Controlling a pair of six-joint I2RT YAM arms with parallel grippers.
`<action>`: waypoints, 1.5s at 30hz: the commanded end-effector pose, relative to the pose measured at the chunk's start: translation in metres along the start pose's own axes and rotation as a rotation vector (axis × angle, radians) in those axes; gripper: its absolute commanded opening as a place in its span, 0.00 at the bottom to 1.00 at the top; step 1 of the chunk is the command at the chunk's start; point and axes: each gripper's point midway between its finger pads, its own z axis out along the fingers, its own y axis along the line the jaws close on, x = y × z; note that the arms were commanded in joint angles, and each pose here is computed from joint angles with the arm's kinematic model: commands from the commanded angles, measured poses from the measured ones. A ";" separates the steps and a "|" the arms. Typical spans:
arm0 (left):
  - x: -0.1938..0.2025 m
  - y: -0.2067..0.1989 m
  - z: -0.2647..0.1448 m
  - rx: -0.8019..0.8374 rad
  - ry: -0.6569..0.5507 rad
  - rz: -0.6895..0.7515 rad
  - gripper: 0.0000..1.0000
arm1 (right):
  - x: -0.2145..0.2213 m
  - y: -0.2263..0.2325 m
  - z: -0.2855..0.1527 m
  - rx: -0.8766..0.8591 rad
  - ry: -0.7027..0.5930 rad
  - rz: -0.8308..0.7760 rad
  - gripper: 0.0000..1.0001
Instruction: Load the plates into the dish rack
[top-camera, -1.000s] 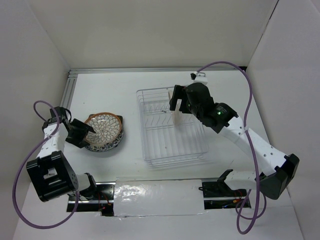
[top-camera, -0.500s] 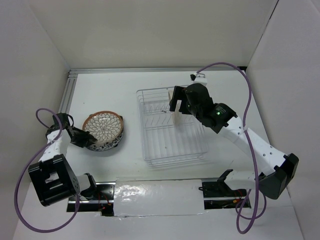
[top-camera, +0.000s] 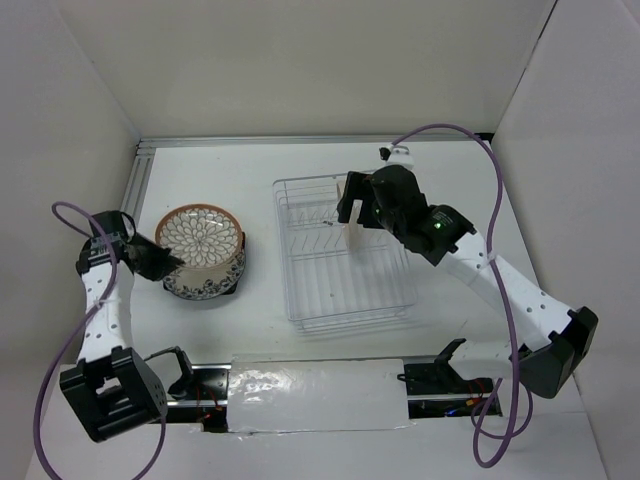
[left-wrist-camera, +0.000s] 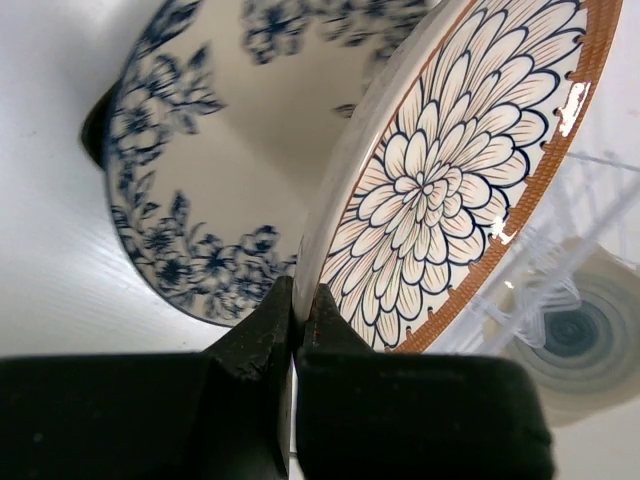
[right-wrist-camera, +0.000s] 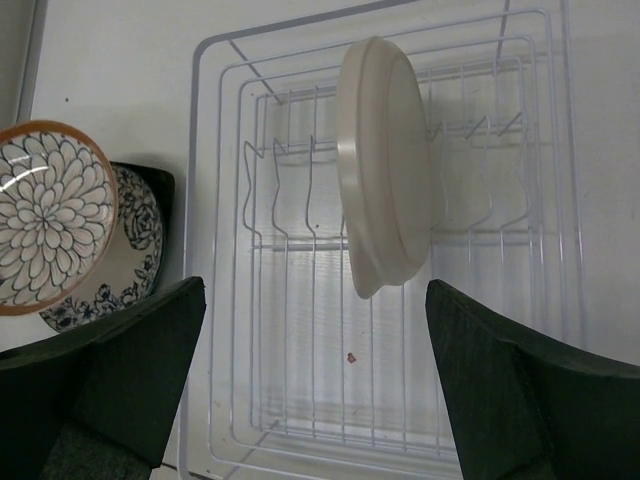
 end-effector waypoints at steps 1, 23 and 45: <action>-0.023 -0.072 -0.052 0.271 -0.110 0.161 0.00 | -0.020 0.015 -0.014 -0.060 -0.031 0.012 0.97; 0.051 -0.204 -0.185 0.948 0.133 0.770 0.00 | -0.059 0.166 -0.052 -0.765 0.093 -0.030 0.97; 0.077 -0.216 -0.175 0.928 0.193 0.802 0.01 | -0.064 0.173 -0.062 -0.753 0.059 0.005 0.00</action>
